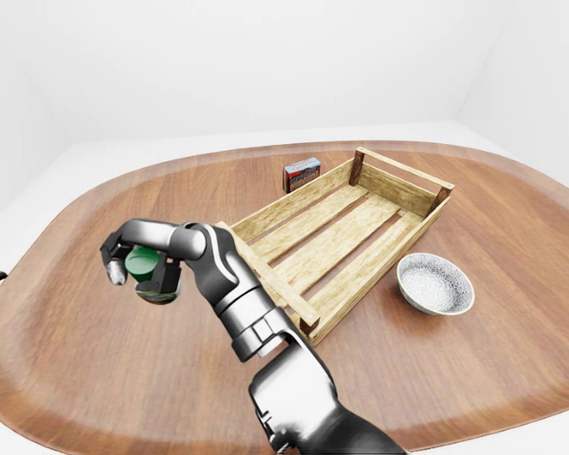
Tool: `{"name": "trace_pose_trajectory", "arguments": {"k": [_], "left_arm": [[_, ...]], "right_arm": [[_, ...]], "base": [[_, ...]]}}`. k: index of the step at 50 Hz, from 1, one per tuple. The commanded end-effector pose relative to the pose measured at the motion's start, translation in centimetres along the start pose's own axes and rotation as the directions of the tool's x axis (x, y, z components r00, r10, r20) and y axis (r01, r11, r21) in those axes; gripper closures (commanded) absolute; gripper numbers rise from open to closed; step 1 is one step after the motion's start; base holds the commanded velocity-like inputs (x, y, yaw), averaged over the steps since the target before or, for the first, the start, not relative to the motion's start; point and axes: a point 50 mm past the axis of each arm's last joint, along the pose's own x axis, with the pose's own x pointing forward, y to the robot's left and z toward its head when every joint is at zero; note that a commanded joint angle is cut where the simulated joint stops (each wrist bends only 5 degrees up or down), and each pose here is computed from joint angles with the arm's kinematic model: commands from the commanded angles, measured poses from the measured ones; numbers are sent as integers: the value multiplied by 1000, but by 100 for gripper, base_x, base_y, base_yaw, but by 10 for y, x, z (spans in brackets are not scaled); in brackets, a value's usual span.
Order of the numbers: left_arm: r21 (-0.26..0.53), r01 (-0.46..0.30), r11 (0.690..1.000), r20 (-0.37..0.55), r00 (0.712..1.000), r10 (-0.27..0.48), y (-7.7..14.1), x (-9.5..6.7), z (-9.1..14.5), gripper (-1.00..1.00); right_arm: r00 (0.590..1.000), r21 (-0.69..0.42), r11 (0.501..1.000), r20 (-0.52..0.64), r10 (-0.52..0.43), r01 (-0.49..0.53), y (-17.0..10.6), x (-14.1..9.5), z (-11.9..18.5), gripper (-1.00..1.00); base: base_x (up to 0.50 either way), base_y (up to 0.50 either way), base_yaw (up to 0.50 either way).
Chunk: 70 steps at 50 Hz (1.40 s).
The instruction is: Pick up the salad dressing and put it in the tray.
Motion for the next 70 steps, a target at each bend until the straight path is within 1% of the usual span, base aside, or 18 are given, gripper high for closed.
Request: {"name": "trace_pose_trajectory", "arguments": {"k": [1,3,9,15,20,26,34,41,42,47,48,52,53,57,61,70], "left_arm": [[-6,-1,1000,-10,1000,1,-1,0,-3,-100],[-8,1,1000,-9,1000,-1,-1,0,-2,-100],[-6,6,1000,-17,1000,-6,-3,0,-4,-100],[-5,10,1000,-16,1000,-10,-3,-1,-4,-100],[-3,12,1000,-21,1000,-12,-5,0,-5,-100],[-6,14,1000,-27,1000,-14,-5,-1,-7,-100],[-5,15,1000,-26,1000,-15,-6,-1,-7,-100],[-3,18,1000,-26,1000,-18,-7,-1,-7,-100],[-4,19,1000,-26,999,-19,-7,-1,-7,-100],[-5,17,1000,-23,1000,-17,-7,0,-6,-100],[-5,18,1000,-21,1000,-18,-7,0,-6,-100],[-3,17,1000,-16,1000,-17,-7,0,-5,-100],[-3,17,1000,-14,1000,-17,-7,0,-4,-100],[-2,20,1000,-20,1000,-20,-8,0,-6,-100],[-2,19,1000,-21,1000,-19,-7,0,-6,-100],[-2,20,1000,-18,1000,-20,-8,0,-5,-100]], "right_arm": [[989,-26,997,131,-73,77,-44,-12,42,100],[984,-31,995,153,-90,95,-55,-16,50,100],[977,-42,992,180,-111,121,-70,-23,59,100],[980,-16,990,143,-135,139,-91,-31,55,100],[980,11,985,100,-175,175,-115,-44,50,100],[974,47,976,77,-215,212,-136,-58,48,100],[960,105,955,2,-279,277,-158,-82,25,100],[935,107,929,-31,-352,353,-175,-108,11,100],[928,100,923,-39,-370,372,-179,-115,8,100],[909,110,902,-59,-413,417,-185,-132,-4,100],[902,128,893,-70,-427,433,-187,-138,-11,100],[890,147,878,-108,-443,455,-187,-149,-28,100],[883,156,870,-124,-452,468,-188,-154,-35,100],[869,164,855,-146,-472,492,-189,-166,-45,100],[862,171,847,-163,-480,504,-188,-171,-53,100],[844,205,823,-225,-486,529,-182,-185,-79,100]], "base": [[0,0,0],[0,0,0],[0,0,0],[0,0,0],[0,0,0],[0,0,0],[0,0,0],[0,0,0],[0,0,0],[0,0,0],[0,0,0],[0,0,0],[0,0,0],[0,0,0],[0,0,0],[0,0,0]]}}
